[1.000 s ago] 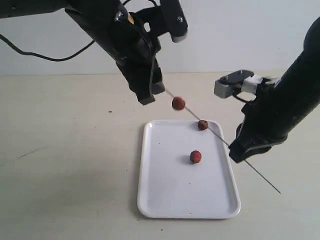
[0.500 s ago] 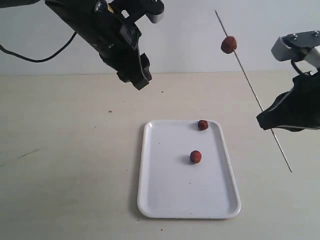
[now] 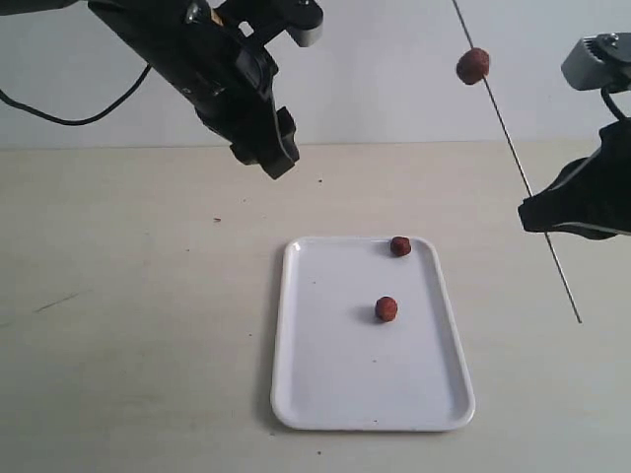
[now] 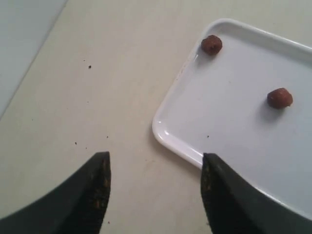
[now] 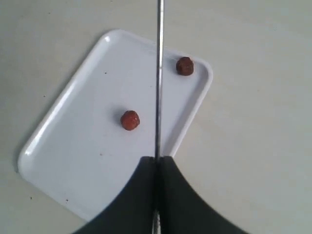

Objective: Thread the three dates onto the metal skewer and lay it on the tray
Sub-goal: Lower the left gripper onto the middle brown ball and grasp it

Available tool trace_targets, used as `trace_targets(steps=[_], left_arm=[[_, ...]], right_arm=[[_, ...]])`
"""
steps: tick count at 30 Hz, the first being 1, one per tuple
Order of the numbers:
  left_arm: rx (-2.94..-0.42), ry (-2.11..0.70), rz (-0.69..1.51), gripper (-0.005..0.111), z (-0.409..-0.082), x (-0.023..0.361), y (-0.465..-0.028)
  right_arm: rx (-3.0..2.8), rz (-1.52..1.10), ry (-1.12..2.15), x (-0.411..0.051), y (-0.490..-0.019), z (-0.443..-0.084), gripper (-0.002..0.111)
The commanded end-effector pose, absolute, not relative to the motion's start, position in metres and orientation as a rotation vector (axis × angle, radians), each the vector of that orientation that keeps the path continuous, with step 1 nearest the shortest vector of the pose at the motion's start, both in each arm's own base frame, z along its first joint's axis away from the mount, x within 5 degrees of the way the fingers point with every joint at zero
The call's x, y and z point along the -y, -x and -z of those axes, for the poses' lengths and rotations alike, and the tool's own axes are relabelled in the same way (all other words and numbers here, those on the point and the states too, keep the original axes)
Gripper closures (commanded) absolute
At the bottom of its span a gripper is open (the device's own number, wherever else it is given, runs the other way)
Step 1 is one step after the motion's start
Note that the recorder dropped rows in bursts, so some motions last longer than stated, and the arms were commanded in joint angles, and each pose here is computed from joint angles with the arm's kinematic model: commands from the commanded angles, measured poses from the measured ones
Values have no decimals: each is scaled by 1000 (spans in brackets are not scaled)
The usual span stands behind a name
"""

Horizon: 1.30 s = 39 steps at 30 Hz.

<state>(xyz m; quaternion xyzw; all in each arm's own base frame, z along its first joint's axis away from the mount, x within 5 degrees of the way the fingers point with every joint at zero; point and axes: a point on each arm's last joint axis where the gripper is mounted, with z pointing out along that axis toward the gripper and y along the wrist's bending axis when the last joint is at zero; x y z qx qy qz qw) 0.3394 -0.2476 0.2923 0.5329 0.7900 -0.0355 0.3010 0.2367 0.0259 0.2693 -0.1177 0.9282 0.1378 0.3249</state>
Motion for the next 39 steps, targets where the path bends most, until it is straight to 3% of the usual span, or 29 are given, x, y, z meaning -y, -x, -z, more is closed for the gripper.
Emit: trace_targets(steps=[1, 7, 12, 14, 16, 22, 31, 39], left_arm=[[-2152, -1383, 160, 52, -287, 250, -339], [-2362, -1249, 349, 52, -254, 272, -334], [-2449, -1382, 372, 52, -220, 294, -320], [-2388, -1562, 337, 52, -210, 299, -314], [-2388, -1594, 336, 52, -205, 303, -311], [-2595, -1271, 402, 52, -196, 312, -311], [-2686, -1315, 156, 52, -189, 339, -319], [-2724, -1313, 152, 52, -171, 355, -324]], right_arm=[[-2472, -351, 475, -28, -230, -270, 108], [-2566, -265, 364, -19, -228, -266, 108], [-2572, -257, 369, -18, -227, -265, 108], [-2579, -255, 376, -18, -227, -265, 108], [-2582, -257, 377, -18, -226, -265, 108], [-2586, -238, 391, -17, -226, -265, 108], [-2610, -224, 382, -16, -225, -263, 108], [-2659, -168, 330, -11, -223, -261, 108]])
